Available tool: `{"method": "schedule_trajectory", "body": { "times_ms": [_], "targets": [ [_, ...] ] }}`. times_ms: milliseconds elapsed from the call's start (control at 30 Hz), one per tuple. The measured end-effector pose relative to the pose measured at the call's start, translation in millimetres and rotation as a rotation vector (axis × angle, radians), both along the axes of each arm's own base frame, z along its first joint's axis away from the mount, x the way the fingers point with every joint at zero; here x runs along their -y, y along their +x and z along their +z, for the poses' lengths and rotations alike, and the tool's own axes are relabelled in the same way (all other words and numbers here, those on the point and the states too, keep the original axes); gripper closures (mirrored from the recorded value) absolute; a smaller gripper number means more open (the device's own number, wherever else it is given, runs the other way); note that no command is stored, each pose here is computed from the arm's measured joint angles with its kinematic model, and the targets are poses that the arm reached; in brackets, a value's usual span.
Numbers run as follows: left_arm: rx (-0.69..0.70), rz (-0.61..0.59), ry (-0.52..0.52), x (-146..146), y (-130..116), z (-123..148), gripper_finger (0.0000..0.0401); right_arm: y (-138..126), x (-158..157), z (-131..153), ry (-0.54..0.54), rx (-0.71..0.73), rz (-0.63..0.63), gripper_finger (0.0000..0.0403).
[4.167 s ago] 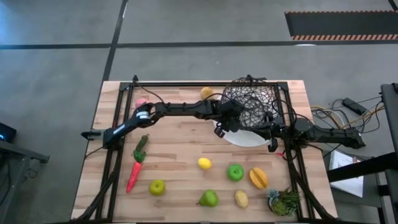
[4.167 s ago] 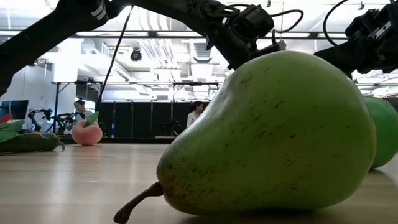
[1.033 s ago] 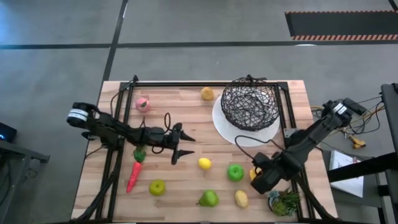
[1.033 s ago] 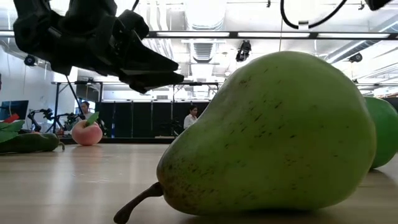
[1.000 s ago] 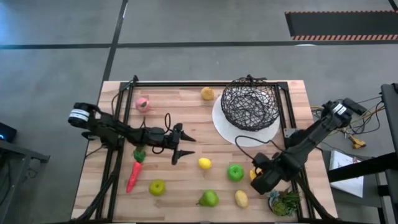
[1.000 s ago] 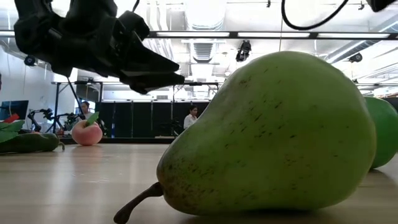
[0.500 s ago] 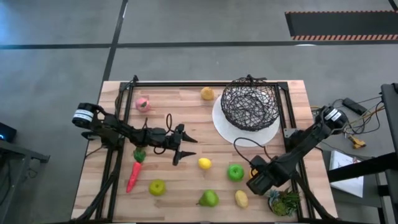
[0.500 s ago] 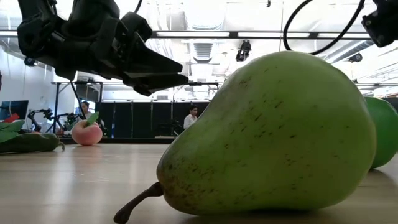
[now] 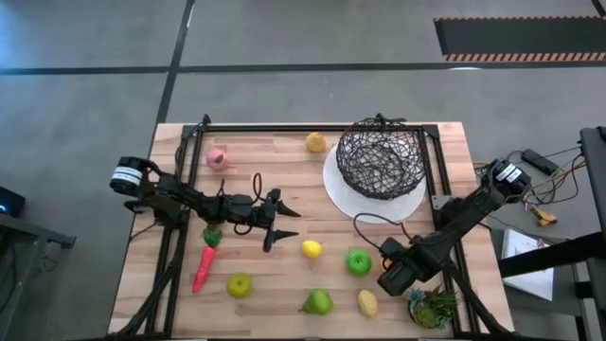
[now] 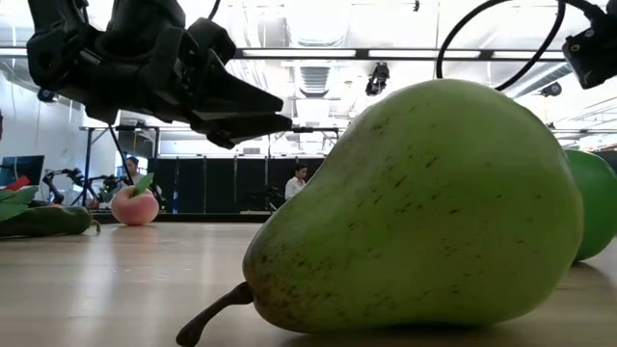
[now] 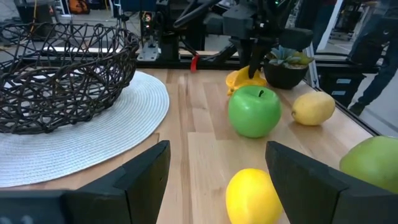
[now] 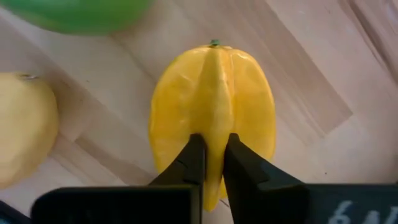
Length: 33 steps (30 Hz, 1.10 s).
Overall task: Build produce basket
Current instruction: Put the yellow start fruit into the black wire basket
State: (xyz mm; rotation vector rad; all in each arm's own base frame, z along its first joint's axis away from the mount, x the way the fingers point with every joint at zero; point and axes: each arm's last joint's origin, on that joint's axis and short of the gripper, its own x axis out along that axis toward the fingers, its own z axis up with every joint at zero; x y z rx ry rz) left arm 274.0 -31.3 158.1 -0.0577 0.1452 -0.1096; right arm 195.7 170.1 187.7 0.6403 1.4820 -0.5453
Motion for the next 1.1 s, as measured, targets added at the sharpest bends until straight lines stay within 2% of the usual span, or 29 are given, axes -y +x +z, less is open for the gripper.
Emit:
{"method": "schedule_trajectory", "body": {
  "times_ms": [233, 367, 500, 600, 700, 767, 867, 1000, 1100],
  "targets": [
    [0.0, 0.0, -0.001, 0, 0, 0, 0.0153, -9, 12, 45, -0.015, 0.113, 0.009, 0.0384],
    [0.0, 0.0, -0.001, 0, 0, 0, 0.0153, -14, 31, 79, -0.1, 0.308, 0.041, 0.0384],
    [0.0, 0.001, -0.001, 0, 0, 0, 0.0153, -14, 64, 106, -0.265, 0.509, 0.088, 0.0384],
    [0.0, 0.001, -0.001, 0, 0, 0, 0.0153, -12, 97, 122, -0.459, 0.607, 0.088, 0.0384],
    [0.001, 0.006, -0.001, 0, 0, 0, 0.0153, -9, 136, 132, -0.604, 0.601, 0.066, 0.0384],
    [0.001, 0.009, -0.001, -1, 0, 0, 0.0153, -5, 166, 135, -0.649, 0.556, 0.042, 0.0384],
    [0.009, 0.015, 0.001, -1, 1, 2, 0.0153, 0, 219, 133, -0.564, 0.515, 0.062, 0.0384],
    [0.02, 0.018, 0.001, -1, 4, 5, 0.0153, 0, 291, 112, -0.349, 0.494, 0.09, 0.0384],
    [0.026, 0.024, 0.0, -3, 5, 6, 0.0153, -2, 331, 93, -0.318, 0.407, 0.168, 0.0384]
  ]
}}
